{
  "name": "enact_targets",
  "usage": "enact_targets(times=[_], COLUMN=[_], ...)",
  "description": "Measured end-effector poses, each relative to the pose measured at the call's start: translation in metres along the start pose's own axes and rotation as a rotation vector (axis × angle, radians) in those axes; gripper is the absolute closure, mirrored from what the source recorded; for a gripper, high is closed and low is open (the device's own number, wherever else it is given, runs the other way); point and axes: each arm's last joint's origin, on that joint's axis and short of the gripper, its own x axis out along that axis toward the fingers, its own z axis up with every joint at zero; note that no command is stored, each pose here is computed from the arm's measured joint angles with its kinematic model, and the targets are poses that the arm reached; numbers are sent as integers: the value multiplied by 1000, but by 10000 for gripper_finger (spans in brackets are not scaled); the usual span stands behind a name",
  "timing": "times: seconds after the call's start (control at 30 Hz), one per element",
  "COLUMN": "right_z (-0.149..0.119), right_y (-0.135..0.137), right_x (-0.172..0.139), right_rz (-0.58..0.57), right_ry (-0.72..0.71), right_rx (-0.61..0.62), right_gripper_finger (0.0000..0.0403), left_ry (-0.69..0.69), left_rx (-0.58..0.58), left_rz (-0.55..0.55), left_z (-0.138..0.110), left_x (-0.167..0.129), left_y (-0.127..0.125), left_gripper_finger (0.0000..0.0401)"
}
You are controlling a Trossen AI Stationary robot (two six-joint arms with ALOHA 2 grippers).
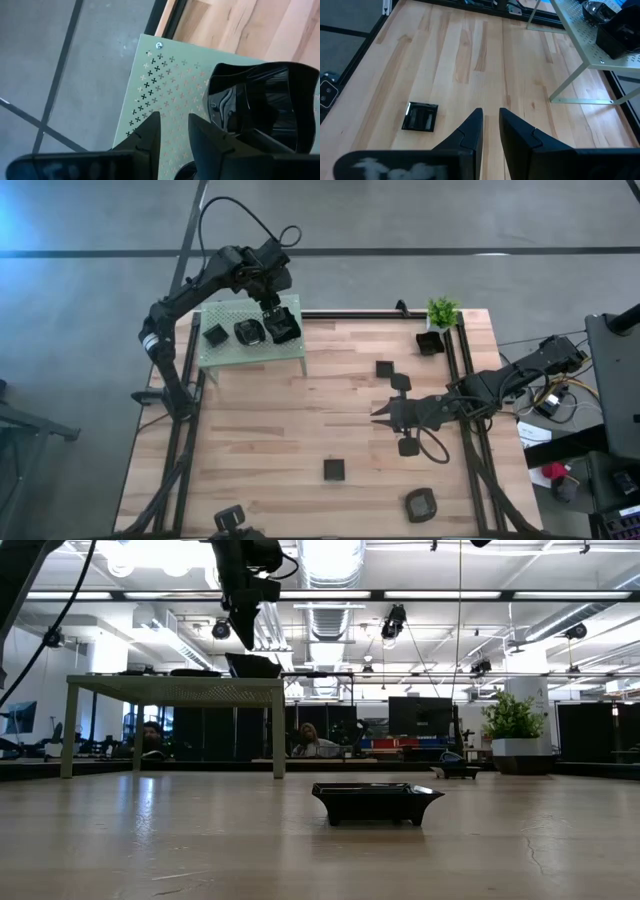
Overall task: Pick & Place Mini shaped plates
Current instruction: Stack the black wave square shaped plate on top of the wave square shaped plate on the shelf
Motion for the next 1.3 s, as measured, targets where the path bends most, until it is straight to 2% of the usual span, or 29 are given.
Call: enact_targets(times=[0.13, 0.33, 0.43, 0.6, 1.3], right_z=[0, 0, 0, 0, 0], right_y=[0, 0, 0, -1, -1], right_x=[0, 0, 0, 0, 0], right_rz=[0, 0, -3, -27, -27], right_ry=[0, 0, 0, -3, -2], right_rx=[0, -5, -8, -8, -9], right_gripper_finger=[344, 344, 344, 344, 344], left_ry=[-13, -28, -27, -22, 61], left_rx=[6, 114, 135, 135, 133], left_rz=[-32, -57, -54, -58, -122], left_z=[1, 4, 4, 3, 3], left_x=[-1, -2, -2, -2, 29], left_y=[-4, -11, -12, -12, -20], left_gripper_finger=[309, 313, 335, 394, 401])
